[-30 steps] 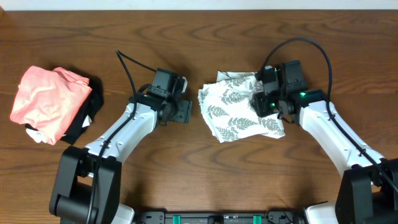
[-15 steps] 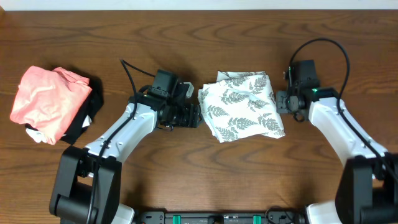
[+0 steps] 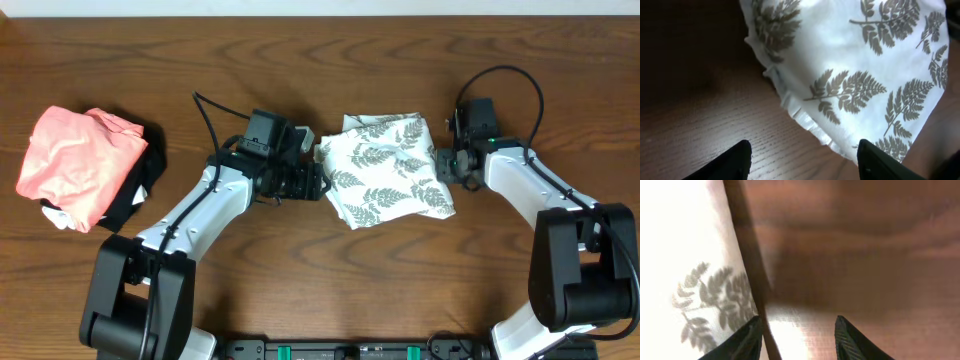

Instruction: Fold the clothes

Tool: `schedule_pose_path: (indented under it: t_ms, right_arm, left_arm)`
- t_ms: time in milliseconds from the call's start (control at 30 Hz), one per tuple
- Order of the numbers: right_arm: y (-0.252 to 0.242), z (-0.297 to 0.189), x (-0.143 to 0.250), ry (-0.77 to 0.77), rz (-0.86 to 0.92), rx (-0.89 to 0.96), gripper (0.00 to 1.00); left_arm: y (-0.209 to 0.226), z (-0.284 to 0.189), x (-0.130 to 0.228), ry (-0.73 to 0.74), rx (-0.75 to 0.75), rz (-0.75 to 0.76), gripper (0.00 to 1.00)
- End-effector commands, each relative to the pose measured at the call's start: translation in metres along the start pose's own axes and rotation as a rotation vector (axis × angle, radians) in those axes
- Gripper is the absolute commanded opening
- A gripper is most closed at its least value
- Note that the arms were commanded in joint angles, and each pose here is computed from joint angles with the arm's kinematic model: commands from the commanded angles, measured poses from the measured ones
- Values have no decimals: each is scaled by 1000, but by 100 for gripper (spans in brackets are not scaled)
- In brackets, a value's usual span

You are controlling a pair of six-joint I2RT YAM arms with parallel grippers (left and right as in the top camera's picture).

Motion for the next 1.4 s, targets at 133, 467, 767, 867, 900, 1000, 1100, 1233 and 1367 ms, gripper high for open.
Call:
schedule_pose_path:
  t_ms: [133, 467, 767, 867, 900, 1000, 1100, 1233, 1367]
  right_arm:
    - [4, -9, -40, -182, -13, -34, 47]
    - [65, -65, -112, -448, -182, -326, 47]
    - [120, -52, -97, -430, -420, -380, 54]
    - [131, -36, -91, -402, -442, -392, 53]
    - [132, -33, -90, -399, -444, -394, 54]
    - [136, -16, -84, -367, -447, -399, 53]
    - [138, -1, -81, -350, -447, -402, 53]
    - [147, 18, -72, -318, -454, -449, 52]
    - [157, 31, -51, -233, -461, -508, 51]
  left_arm:
    - [-2, -1, -1, -3, 8, -2, 68]
    - [6, -2, -11, -62, -57, 14, 68]
    - [1, -5, -25, -128, -33, 39, 68]
    - [7, -11, -30, -148, -36, 24, 68]
    - [9, -13, -31, -155, -37, 17, 68]
    - [17, -24, -38, -188, -42, -6, 68]
    - [24, -31, -43, -210, -48, -26, 68]
    - [31, -35, -46, -221, -54, -44, 68]
    - [31, -35, -46, -221, -54, -44, 68]
Point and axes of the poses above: each gripper's point midway between its finger pads, its own z axis out along the fingers, its own y axis along the line the jaws close on, x = y × z, the point moved 4 cm from there along -z, back along the fingers, and after that the axes turned 8 degrees about -z, right-handed, at the moved point
